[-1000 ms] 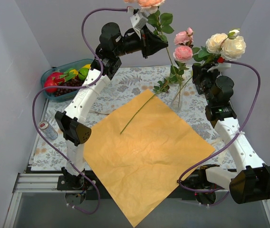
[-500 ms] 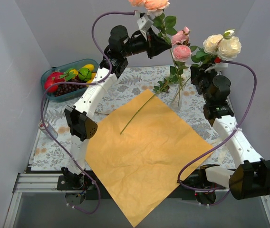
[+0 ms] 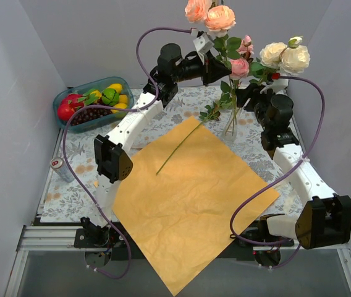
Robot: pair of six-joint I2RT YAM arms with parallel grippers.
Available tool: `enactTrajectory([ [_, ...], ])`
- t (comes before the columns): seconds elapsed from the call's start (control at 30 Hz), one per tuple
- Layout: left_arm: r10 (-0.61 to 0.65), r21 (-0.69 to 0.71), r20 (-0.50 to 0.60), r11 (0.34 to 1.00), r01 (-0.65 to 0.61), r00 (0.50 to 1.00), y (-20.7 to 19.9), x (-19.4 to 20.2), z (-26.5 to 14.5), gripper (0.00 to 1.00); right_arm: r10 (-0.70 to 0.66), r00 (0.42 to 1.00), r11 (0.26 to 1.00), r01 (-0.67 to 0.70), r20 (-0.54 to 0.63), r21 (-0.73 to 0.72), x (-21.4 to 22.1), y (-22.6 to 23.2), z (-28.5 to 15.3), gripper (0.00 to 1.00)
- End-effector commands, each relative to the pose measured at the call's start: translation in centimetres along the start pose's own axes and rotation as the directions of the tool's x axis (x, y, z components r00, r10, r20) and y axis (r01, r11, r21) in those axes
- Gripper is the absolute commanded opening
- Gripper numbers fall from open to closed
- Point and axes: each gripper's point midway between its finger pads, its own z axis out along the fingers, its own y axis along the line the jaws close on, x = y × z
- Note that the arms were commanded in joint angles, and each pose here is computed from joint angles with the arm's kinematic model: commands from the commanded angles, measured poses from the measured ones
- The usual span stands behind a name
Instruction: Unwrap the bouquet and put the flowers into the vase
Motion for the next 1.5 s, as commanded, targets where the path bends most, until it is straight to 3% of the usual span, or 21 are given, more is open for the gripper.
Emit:
enactTrajectory([
  [0.0,0.082,-0.003,0.022,0.997,-0.082,0.996,-1.3,-1.3,0.8,0.0,0.005,0.999,0.999,-0.003,0.053,-0.034,-3.2,1.1,0.0,0.66],
  [0.17,0.129,-0.006,0.024,0.992,-0.129,0.991,-2.1,-0.9,1.9,0.0,-0.01,1.0,1.0,0.01,-0.004,-0.018,-2.6,0.9,-0.8,0.7],
  [0.33,0.148,-0.038,0.015,0.988,-0.147,0.989,-1.6,-0.3,2.3,0.0,0.018,0.997,0.999,-0.016,-0.077,0.028,-1.2,0.3,-3.1,0.92],
  [0.63,0.099,-0.04,-0.046,0.994,-0.101,0.994,-1.4,3.2,3.1,0.01,0.12,0.98,0.971,-0.083,-0.156,0.223,2.5,-2.8,-8.2,0.96],
  [0.83,0.075,-0.019,-0.069,0.997,-0.076,0.995,-2.1,4.7,3.4,0.05,0.173,0.966,0.965,-0.128,-0.191,0.23,4.0,-2.3,-10.5,0.97],
  [0.93,0.065,-0.009,-0.081,0.998,-0.066,0.995,-2.5,5.1,3.2,0.29,0.189,0.958,0.971,-0.15,-0.215,0.187,4.8,-1.0,-10.9,0.97],
  [1.03,0.056,-0.02,-0.094,0.998,-0.058,0.994,-2.6,5.5,2.7,0.67,0.192,0.945,0.976,-0.155,-0.264,0.156,6.4,0.3,-10.7,0.97],
  [1.1,0.066,-0.037,-0.086,0.997,-0.069,0.994,-2.8,4.4,2.3,0.98,0.189,0.939,0.978,-0.153,-0.288,0.142,7.3,1.0,-10.6,0.98],
  [1.47,0.099,-0.074,-0.101,0.992,-0.107,0.99,-5.7,-1.1,-2.5,0.98,0.145,0.894,0.989,-0.13,-0.423,0.065,12.9,8.1,-10.1,0.98],
])
